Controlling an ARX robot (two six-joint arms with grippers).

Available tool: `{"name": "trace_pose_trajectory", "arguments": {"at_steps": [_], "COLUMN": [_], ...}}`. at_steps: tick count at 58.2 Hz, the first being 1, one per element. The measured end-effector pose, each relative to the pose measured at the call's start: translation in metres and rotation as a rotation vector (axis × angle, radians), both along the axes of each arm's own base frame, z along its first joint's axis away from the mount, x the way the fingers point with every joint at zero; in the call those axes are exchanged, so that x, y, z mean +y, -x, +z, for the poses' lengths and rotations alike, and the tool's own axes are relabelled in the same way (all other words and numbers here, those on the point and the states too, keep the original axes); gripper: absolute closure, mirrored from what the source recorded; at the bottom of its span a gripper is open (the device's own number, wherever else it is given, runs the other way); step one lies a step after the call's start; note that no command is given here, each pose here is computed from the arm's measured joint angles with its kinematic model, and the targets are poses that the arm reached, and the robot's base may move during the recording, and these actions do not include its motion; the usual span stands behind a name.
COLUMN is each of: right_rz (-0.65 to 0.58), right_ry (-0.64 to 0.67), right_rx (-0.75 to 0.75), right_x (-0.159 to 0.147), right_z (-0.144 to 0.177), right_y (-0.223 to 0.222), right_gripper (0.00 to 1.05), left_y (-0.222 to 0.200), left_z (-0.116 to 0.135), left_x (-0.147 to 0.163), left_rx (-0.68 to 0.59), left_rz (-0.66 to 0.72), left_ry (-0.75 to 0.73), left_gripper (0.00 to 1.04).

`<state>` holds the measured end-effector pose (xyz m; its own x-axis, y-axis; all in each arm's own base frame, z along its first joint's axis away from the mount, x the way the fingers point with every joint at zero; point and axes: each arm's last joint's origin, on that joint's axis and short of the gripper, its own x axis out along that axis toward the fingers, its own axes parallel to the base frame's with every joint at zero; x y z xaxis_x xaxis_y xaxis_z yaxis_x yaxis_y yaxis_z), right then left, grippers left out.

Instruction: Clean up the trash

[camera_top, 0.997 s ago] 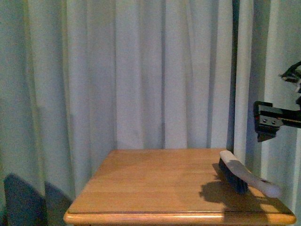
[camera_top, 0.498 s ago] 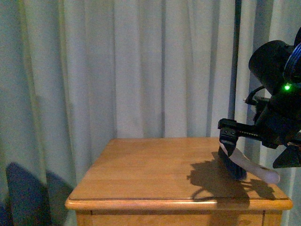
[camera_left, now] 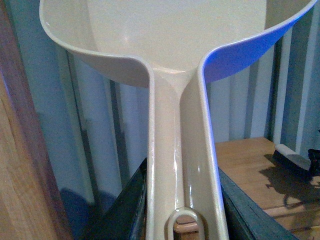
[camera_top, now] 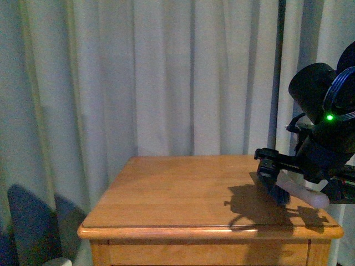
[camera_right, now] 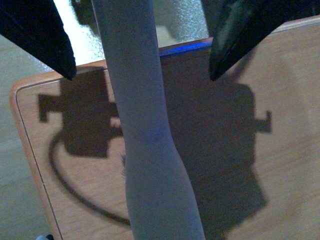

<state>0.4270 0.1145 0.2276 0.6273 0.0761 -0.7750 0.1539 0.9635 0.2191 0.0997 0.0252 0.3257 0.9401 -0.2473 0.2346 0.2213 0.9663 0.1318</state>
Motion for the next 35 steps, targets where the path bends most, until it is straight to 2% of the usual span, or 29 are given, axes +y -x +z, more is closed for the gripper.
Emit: {"name": "trace_pose_trajectory", "arguments": {"at_steps": [20, 35], "right_rz": [0.006, 0.009], "right_ry": [-0.005, -0.006], "right_rx": [0.005, 0.003], "right_x": [-0.0021, -0.0034], "right_z": [-0.0025, -0.0052], "right_y": [-0.0001, 0.0001], "right_gripper": [0.8, 0.82], "left_y": [0.0, 0.0], "left_z": [0.0, 0.0], "left_x": [0.0, 0.0], "left_rx": [0.0, 0.0], "left_rz": [0.0, 0.0], "left_ry": [0.0, 0.0], "left_gripper": [0.77, 0.77]}}
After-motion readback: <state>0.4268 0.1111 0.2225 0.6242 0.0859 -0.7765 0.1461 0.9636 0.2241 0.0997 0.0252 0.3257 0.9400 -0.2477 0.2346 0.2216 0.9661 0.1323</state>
